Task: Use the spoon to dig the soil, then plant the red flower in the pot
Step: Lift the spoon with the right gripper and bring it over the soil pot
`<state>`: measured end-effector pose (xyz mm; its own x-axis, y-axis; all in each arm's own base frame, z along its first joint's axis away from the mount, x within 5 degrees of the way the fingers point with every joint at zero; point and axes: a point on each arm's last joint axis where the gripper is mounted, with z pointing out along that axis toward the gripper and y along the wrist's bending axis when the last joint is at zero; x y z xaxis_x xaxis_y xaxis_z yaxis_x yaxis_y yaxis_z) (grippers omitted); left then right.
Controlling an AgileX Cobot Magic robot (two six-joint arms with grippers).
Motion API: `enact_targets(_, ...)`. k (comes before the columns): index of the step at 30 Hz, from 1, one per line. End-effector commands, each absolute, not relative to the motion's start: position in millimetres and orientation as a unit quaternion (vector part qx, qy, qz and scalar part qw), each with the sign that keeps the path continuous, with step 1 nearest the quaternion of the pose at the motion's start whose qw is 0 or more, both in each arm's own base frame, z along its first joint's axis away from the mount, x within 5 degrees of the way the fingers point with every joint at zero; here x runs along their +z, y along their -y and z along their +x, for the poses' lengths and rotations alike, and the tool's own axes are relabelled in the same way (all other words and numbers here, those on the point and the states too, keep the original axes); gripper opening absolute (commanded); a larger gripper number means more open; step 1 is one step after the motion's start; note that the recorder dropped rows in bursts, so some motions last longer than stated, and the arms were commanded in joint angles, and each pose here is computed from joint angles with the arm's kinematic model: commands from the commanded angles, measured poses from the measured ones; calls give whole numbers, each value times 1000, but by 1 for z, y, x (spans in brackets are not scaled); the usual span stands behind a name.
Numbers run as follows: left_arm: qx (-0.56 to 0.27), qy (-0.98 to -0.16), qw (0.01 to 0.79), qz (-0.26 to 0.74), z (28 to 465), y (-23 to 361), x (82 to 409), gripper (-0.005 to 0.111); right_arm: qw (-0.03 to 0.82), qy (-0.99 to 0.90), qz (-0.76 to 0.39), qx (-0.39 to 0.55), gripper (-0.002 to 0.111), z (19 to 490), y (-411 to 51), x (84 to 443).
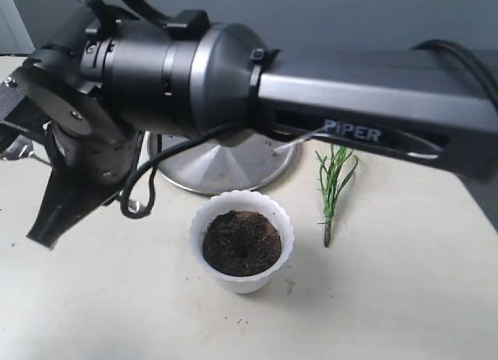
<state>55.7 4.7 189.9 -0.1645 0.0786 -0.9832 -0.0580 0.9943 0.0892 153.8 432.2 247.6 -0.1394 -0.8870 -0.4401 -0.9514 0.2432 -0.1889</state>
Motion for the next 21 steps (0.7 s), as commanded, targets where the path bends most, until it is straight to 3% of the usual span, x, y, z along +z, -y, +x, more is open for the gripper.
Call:
enact_targets(1, 47, -756, 653, 7, 55, -4, 192, 0, 277, -737, -616, -30, -1, 166, -414, 271)
enact_targets(8, 47, -756, 653, 7, 55, -4, 192, 0, 279, -726, -606, -167, -1, 177, -384, 297)
enact_targets(16, 47, -756, 653, 7, 55, -4, 192, 0, 307, -728, -595, -146, -1, 170, -362, 334)
enact_targets(21, 47, -756, 653, 7, 55, -4, 192, 0, 281, -739, -600, -125, -1, 155, -331, 337)
